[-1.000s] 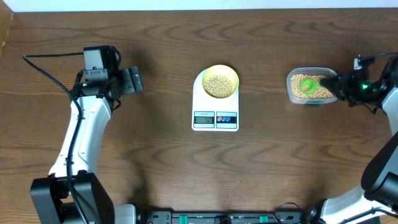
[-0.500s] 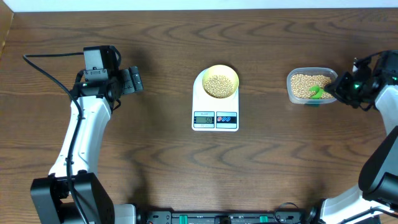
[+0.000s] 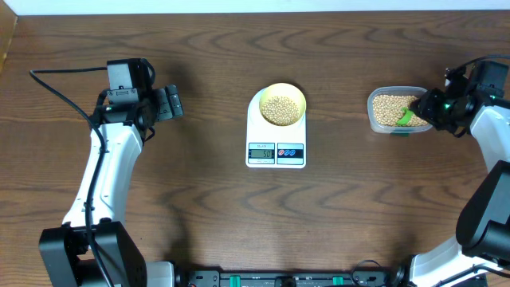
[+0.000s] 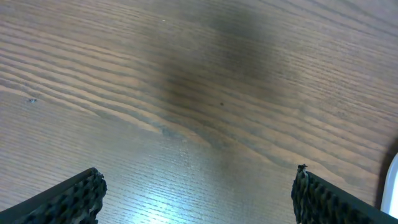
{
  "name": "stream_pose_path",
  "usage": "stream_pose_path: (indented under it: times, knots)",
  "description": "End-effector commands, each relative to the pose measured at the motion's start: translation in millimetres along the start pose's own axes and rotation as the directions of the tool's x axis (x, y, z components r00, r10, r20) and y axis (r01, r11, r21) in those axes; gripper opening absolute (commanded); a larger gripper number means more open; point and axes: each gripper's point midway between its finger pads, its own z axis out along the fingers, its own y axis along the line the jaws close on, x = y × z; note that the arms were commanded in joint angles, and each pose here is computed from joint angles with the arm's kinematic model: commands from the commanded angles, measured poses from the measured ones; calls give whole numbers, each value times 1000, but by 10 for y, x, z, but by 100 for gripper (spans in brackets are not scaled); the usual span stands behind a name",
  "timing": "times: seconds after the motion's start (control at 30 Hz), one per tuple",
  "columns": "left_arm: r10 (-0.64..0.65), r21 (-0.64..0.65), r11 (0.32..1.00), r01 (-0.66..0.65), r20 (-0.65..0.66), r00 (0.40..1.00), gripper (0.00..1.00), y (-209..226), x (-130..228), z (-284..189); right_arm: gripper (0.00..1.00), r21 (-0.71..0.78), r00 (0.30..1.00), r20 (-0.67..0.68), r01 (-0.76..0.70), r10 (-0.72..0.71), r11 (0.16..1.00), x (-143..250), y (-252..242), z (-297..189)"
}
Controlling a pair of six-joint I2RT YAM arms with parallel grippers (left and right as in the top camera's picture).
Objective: Scoop item into bowl and weigh 50g on scale
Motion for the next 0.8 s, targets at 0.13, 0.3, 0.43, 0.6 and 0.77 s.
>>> stream_pose_path:
  times: [0.13,0.3,0.43,0.6,0.77]
  knots:
    - [-9,-19,1000,8,-12,1000,98,31,26,44,62,-27,996,61,62,-60,998,-178,187,-284]
    - [-8,-19,1000,8,-12,1000,98,31,26,44,67,64,985,147,83,-91,995,-390,199,-646]
    - [-9,-19,1000,8,-12,1000,98,31,25,44,65,81,967,225,102,-118,991,-572,334,-990]
    - [-9,-19,1000,8,-12,1000,98,31,26,44,64,-29,934,305,202,-184,979,-736,848,-1272]
    - [-8,-19,1000,8,-13,1000,98,30,26,44,65,-115,892,353,342,-284,933,-716,1439,-1269]
